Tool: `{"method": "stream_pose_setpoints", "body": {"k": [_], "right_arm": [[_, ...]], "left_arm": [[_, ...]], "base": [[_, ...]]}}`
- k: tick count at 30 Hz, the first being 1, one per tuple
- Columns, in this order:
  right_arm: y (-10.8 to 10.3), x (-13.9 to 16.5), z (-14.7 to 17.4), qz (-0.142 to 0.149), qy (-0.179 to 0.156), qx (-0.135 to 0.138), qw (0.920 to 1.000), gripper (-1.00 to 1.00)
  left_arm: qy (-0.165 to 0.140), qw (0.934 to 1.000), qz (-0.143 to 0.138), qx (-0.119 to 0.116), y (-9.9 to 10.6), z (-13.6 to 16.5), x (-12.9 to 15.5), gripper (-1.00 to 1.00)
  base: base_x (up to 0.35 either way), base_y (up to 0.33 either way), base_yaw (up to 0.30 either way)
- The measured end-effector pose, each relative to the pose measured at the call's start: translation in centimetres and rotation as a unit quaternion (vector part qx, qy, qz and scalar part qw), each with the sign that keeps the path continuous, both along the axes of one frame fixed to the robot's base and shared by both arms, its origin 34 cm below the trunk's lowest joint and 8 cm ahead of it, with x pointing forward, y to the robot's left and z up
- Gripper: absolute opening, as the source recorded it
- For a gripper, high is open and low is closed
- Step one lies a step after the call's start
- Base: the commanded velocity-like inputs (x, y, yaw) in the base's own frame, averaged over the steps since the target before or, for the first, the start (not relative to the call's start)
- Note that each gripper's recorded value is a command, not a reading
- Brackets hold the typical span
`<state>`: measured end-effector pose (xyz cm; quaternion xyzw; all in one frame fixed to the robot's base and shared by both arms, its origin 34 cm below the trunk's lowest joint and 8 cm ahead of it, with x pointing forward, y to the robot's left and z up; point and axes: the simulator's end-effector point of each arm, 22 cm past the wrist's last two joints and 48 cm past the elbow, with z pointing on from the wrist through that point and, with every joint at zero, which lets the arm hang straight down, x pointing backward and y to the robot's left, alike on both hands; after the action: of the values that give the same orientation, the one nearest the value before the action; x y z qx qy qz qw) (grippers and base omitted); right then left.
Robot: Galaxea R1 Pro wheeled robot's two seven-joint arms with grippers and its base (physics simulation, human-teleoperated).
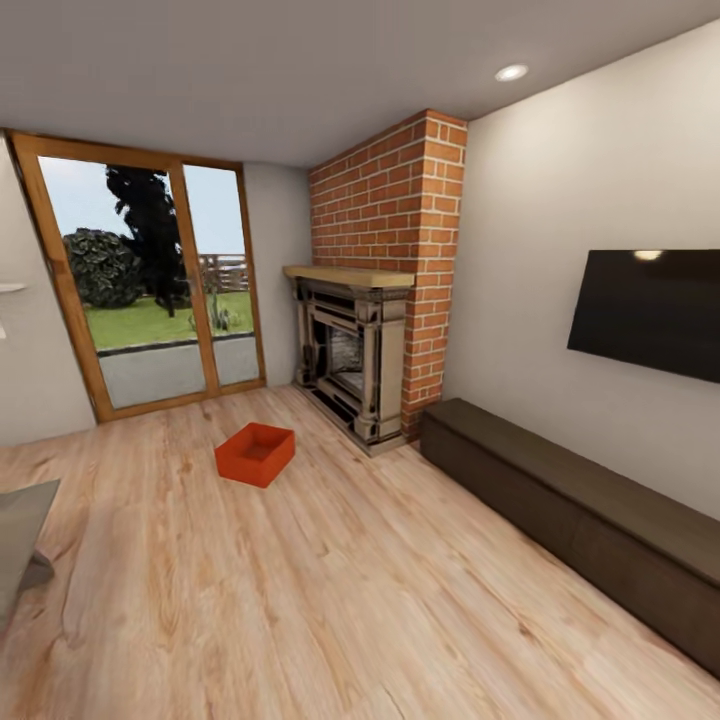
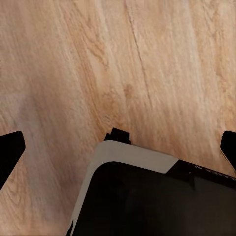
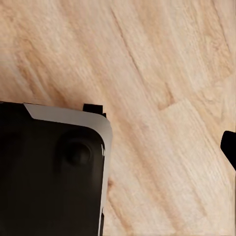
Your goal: Move the two storage containers from the living room to the garage. In the garage, place one container on the floor and stack the other container on top of it (either order is fine).
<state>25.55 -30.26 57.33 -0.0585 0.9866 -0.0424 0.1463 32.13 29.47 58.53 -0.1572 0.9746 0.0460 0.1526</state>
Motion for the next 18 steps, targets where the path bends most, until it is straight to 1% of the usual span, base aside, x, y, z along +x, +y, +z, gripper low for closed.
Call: {"method": "stream_pose_setpoints", "body": {"k": [4,10,15,18], "right_arm": [[-0.04,0.02,0.01,-0.001,-0.001,-0.001,1.0,1.0],[-0.09,0.01,0.01,-0.002,-0.001,-0.001,1.0,1.0],[-0.1,0.03,0.02,0.004,-0.001,-0.003,1.0,1.0],[-0.04,0.05,0.02,0.01,0.0,-0.003,0.9999,1.0]], "left_arm": [[0.0,1.0,0.0,0.0,0.0,0.0,0.0,1.0],[0.0,1.0,0.0,0.0,0.0,0.0,0.01,1.0],[0.0,1.0,0.0,0.0,0.0,0.0,0.01,1.0],[0.0,1.0,0.0,0.0,0.0,0.0,0.01,1.0]], "base": [[0.321,0.0,0.075],[0.321,0.0,0.012],[0.321,0.0,0.004],[0.321,0.0,0.153]]}}
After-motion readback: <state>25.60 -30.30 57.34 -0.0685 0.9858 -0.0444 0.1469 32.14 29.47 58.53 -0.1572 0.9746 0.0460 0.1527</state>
